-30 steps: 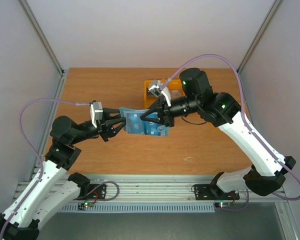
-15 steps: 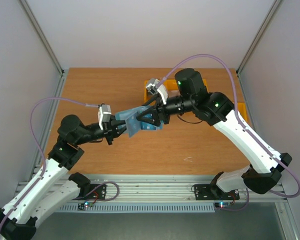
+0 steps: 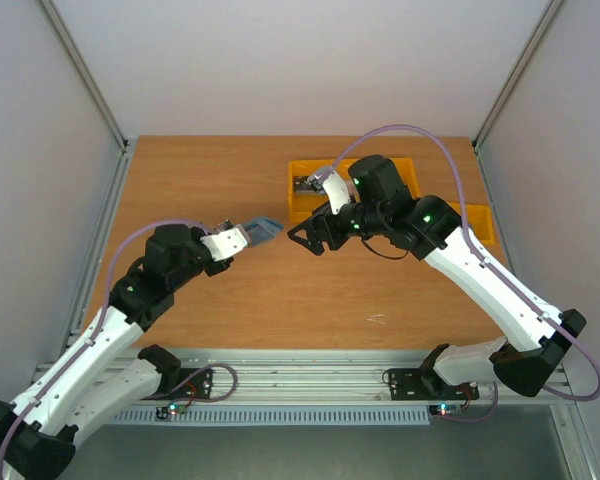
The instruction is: Take the credit cards out of the card holder
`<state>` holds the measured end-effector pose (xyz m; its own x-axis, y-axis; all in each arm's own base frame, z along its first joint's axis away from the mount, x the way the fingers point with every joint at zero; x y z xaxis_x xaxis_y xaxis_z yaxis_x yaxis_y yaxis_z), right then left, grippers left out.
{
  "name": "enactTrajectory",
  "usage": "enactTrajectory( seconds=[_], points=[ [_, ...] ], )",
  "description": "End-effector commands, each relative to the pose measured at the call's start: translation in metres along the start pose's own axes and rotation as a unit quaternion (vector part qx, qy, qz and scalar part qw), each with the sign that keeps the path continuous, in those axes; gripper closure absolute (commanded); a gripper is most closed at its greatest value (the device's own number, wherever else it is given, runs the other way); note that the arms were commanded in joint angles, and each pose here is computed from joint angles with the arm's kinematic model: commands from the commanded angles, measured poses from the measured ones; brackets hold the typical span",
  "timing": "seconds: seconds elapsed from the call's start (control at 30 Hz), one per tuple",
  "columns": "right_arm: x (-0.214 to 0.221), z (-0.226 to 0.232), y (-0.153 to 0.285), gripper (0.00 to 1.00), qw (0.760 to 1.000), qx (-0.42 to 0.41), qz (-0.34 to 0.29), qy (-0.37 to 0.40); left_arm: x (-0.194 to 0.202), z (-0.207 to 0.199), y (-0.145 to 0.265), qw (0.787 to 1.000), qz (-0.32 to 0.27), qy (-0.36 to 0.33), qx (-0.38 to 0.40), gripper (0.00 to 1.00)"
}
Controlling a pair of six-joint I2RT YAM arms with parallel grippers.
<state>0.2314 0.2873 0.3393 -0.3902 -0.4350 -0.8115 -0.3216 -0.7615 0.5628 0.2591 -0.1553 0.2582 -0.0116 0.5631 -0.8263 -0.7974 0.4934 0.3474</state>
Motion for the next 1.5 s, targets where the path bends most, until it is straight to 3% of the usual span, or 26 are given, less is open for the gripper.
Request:
enactTrajectory(
  seconds=[0.0, 0.1, 0.13, 0.23, 0.57, 0.63, 0.77, 0.87, 0.97, 1.03, 1.07, 1.13, 1.17, 1.27, 1.3, 1.33, 1.47],
  points=[
    [-0.009, 0.014, -0.007, 0.13, 0.998, -0.051, -0.021, -0.003, -0.05, -0.004, 0.03, 0.985, -0.052, 0.145, 0.078, 1.0],
    [-0.013, 0.029, -0.002, 0.09, 0.994, -0.093, -0.048, 0.018, -0.074, -0.027, 0.048, 0.946, -0.078, 0.259, 0.18, 1.0],
    [-0.014, 0.033, 0.0, 0.04, 0.993, -0.104, -0.054, 0.023, -0.079, -0.032, 0.053, 0.928, -0.079, 0.3, 0.206, 1.0],
    [-0.012, 0.042, 0.007, 0.01, 0.989, -0.126, -0.064, 0.034, -0.091, -0.04, 0.063, 0.895, -0.085, 0.357, 0.253, 1.0],
    [-0.007, 0.045, 0.01, 0.06, 0.987, -0.132, -0.073, 0.051, -0.116, -0.041, 0.086, 0.861, -0.141, 0.379, 0.307, 1.0],
    [-0.007, 0.05, 0.013, 0.14, 0.985, -0.145, -0.077, 0.058, -0.119, -0.04, 0.09, 0.853, -0.151, 0.389, 0.315, 1.0],
    [-0.011, 0.063, 0.024, 0.46, 0.977, -0.178, -0.091, 0.07, -0.12, -0.039, 0.09, 0.842, -0.153, 0.406, 0.322, 1.0],
    [-0.013, 0.068, 0.029, 0.65, 0.974, -0.188, -0.102, 0.079, -0.119, -0.038, 0.091, 0.842, -0.152, 0.407, 0.32, 1.0],
    [-0.015, 0.071, 0.031, 0.91, 0.971, -0.198, -0.109, 0.076, -0.119, -0.038, 0.091, 0.841, -0.151, 0.409, 0.321, 1.0],
    [-0.017, 0.071, 0.03, 0.99, 0.971, -0.202, -0.109, 0.07, -0.117, -0.038, 0.088, 0.838, -0.147, 0.417, 0.321, 0.98],
    [-0.017, 0.07, 0.029, 0.99, 0.972, -0.2, -0.107, 0.068, -0.116, -0.037, 0.087, 0.838, -0.145, 0.422, 0.315, 0.86],
    [-0.015, 0.061, 0.024, 0.99, 0.978, -0.172, -0.1, 0.059, -0.109, -0.03, 0.079, 0.839, -0.134, 0.443, 0.284, 0.48],
    [-0.014, 0.055, 0.022, 0.99, 0.982, -0.154, -0.094, 0.052, -0.105, -0.024, 0.076, 0.841, -0.13, 0.456, 0.261, 0.38],
    [-0.008, 0.027, 0.013, 0.99, 0.994, -0.09, -0.068, 0.003, -0.085, 0.004, 0.063, 0.851, -0.12, 0.488, 0.152, 0.29],
    [0.006, -0.01, 0.002, 0.99, 0.997, 0.015, -0.003, -0.082, -0.066, 0.038, 0.057, 0.856, -0.121, 0.501, 0.034, 0.25],
    [0.015, -0.029, 0.001, 0.99, 0.991, 0.074, 0.031, -0.11, -0.061, 0.047, 0.056, 0.86, -0.123, 0.496, 0.003, 0.25],
    [0.032, -0.05, -0.005, 0.99, 0.964, 0.209, 0.125, -0.106, -0.078, 0.043, 0.06, 0.892, -0.157, 0.424, 0.028, 0.31]
  ],
)
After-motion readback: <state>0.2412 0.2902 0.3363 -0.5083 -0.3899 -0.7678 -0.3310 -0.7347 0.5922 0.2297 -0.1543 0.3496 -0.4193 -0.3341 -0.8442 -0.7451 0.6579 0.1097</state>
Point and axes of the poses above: each gripper's point midway between its finger pads, its own y axis back along the fingers, its own z axis along the line the jaws close on, x = y × z, the point moved 1 cm from there along y, back along the fingers, and after that the axes turned 11 degrees about y, right-handed, at the moved point
